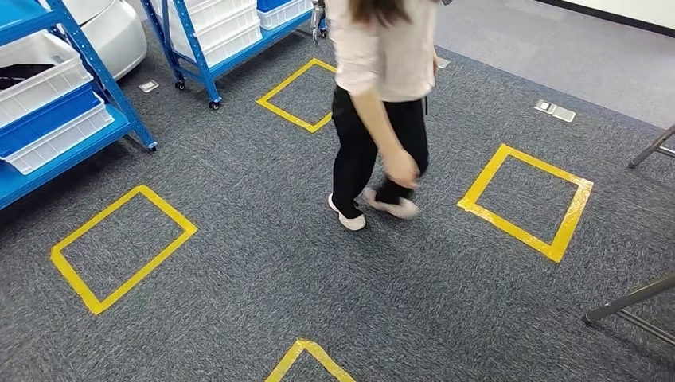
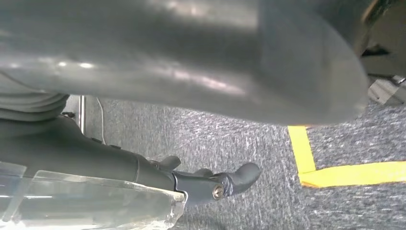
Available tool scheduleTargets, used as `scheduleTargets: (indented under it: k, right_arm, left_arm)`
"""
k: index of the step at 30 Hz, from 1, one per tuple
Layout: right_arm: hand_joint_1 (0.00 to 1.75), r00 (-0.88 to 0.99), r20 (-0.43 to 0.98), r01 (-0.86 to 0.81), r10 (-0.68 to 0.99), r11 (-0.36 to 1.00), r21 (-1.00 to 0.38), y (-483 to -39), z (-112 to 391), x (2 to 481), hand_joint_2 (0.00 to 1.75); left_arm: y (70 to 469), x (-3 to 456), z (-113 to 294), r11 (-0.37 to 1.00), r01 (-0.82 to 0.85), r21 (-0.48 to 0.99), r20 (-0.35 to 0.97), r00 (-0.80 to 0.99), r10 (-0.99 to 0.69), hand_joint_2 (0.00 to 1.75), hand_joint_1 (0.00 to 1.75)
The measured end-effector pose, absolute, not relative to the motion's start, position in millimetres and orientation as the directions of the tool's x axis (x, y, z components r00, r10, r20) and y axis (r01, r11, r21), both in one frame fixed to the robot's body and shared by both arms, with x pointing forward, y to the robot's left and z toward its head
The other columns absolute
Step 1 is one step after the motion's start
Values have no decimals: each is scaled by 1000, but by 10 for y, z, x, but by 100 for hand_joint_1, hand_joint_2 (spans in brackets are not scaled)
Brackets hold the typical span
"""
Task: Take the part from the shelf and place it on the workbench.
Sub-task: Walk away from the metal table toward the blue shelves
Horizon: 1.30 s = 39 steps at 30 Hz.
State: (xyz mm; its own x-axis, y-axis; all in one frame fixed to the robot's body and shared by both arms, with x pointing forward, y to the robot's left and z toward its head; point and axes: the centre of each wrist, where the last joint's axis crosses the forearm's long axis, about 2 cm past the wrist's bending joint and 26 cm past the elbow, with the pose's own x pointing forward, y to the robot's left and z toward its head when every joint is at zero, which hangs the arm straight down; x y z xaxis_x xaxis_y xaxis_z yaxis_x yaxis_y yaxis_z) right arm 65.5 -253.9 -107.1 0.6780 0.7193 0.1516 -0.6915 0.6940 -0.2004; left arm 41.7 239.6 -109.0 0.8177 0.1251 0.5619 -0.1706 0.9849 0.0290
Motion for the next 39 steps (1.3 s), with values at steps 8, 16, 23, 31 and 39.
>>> scheduleTargets:
  k: [8, 16, 23, 31, 39]
  right_arm:
    - [0, 676, 148, -696, 722, 691, -195, -2534, -1074, 630, 0]
    - [0, 672, 154, -698, 724, 689, -194, -2526, -1068, 670, 0]
    - [0, 673, 147, -701, 725, 689, -186, -2541, -1074, 637, 0]
    - [0, 674, 146, -698, 724, 689, -195, -2558, -1073, 651, 0]
    - [0, 685, 140, -691, 715, 698, -186, -2562, -1081, 602, 0]
  left_arm:
    - [2388, 410, -1090, 985, -170, 32, 560, 819, 123, 0, 0]
    - [2384, 439, -1087, 986, -163, 33, 565, 817, 116, 0, 0]
    - [2377, 459, -1084, 990, -142, 24, 568, 817, 104, 0, 0]
    - [2375, 453, -1084, 992, -124, 25, 565, 820, 88, 0, 0]
    - [2345, 468, -1079, 995, -95, 25, 570, 819, 64, 0, 0]
